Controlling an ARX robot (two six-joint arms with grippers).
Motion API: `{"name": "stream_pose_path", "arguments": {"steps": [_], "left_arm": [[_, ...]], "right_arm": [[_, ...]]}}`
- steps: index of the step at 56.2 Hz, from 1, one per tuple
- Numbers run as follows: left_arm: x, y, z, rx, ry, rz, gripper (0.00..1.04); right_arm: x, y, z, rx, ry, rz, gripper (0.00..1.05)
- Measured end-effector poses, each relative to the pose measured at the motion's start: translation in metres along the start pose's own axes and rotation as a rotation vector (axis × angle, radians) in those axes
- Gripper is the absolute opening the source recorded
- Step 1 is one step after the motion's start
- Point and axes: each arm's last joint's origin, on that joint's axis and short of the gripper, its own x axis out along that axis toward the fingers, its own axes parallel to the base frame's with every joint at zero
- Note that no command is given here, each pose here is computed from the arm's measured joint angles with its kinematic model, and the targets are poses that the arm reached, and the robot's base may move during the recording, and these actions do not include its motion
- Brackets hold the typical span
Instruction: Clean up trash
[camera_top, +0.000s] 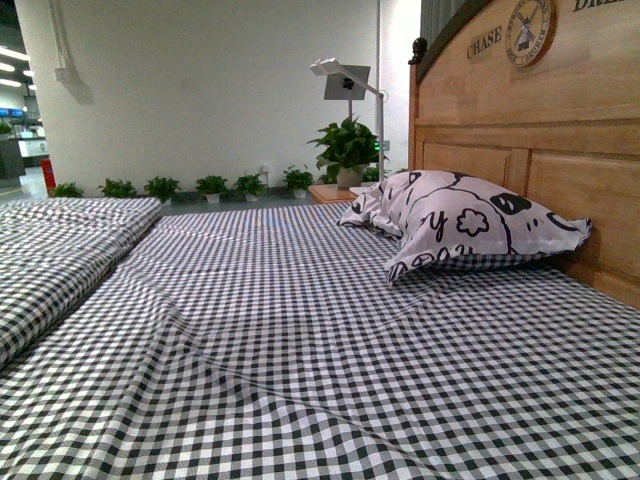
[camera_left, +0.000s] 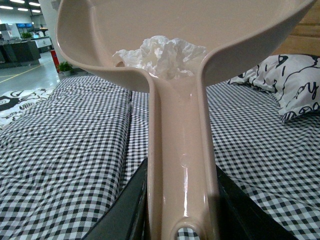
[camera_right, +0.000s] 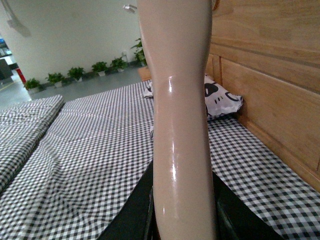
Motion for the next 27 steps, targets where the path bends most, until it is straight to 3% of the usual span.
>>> {"name": "stream_pose_path", "arguments": {"steps": [27], "left_arm": [[0.0000,0.0000,0.0000,-0.004,0.000,0.000,0.28]], "right_arm": [[0.0000,0.0000,0.0000,0.000,0.000,0.000,0.20]]}}
